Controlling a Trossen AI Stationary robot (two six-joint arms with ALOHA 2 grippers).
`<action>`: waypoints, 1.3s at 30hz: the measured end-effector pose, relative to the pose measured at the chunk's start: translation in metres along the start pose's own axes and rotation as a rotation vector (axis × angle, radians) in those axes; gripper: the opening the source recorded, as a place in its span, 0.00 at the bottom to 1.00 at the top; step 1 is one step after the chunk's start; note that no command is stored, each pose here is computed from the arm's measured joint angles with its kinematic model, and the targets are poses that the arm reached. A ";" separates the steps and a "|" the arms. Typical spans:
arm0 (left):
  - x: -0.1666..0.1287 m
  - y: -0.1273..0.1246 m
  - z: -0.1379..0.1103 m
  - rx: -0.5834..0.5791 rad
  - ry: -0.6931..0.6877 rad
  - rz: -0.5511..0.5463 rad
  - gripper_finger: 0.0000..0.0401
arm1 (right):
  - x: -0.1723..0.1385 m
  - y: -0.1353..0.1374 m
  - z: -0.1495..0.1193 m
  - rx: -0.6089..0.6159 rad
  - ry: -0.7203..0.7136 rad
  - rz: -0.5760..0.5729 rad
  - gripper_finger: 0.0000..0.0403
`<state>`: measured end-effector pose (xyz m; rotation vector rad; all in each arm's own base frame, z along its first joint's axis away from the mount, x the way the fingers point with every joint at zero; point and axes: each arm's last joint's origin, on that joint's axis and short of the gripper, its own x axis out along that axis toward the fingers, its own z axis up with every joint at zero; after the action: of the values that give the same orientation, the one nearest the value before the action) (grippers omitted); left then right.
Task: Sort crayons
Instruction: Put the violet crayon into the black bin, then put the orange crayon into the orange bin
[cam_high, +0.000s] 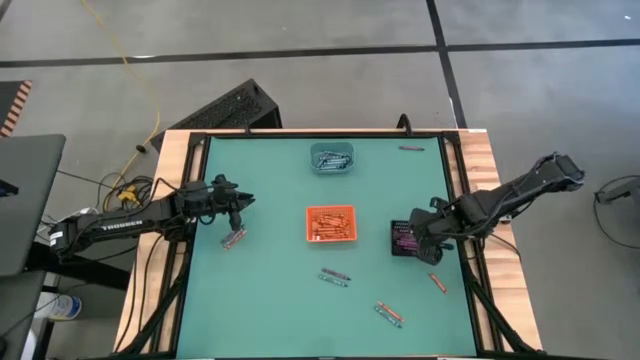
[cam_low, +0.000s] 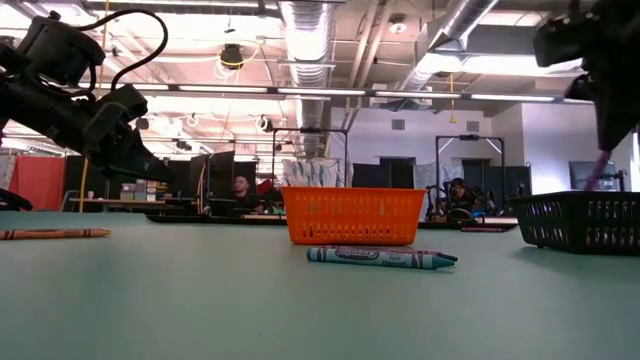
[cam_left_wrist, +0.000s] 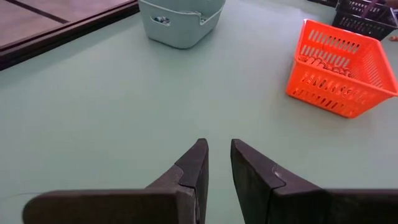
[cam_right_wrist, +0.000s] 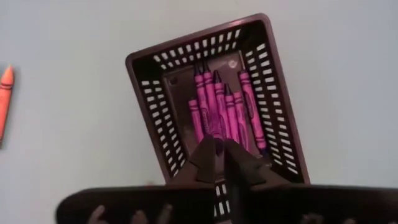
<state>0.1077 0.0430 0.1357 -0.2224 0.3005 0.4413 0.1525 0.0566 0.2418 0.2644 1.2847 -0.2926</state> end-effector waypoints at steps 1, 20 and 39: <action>0.000 0.000 0.000 0.000 0.000 0.000 0.14 | 0.000 0.000 0.000 0.001 0.003 0.002 0.06; 0.000 0.000 0.000 0.000 0.000 0.000 0.14 | -0.041 0.022 0.009 0.256 0.053 0.215 0.19; 0.000 0.000 0.000 0.000 0.000 0.000 0.14 | 0.054 0.099 -0.040 0.301 0.389 -0.063 0.19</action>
<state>0.1077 0.0430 0.1358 -0.2224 0.3004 0.4415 0.1660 0.1597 0.1826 0.5581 1.6340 -0.5077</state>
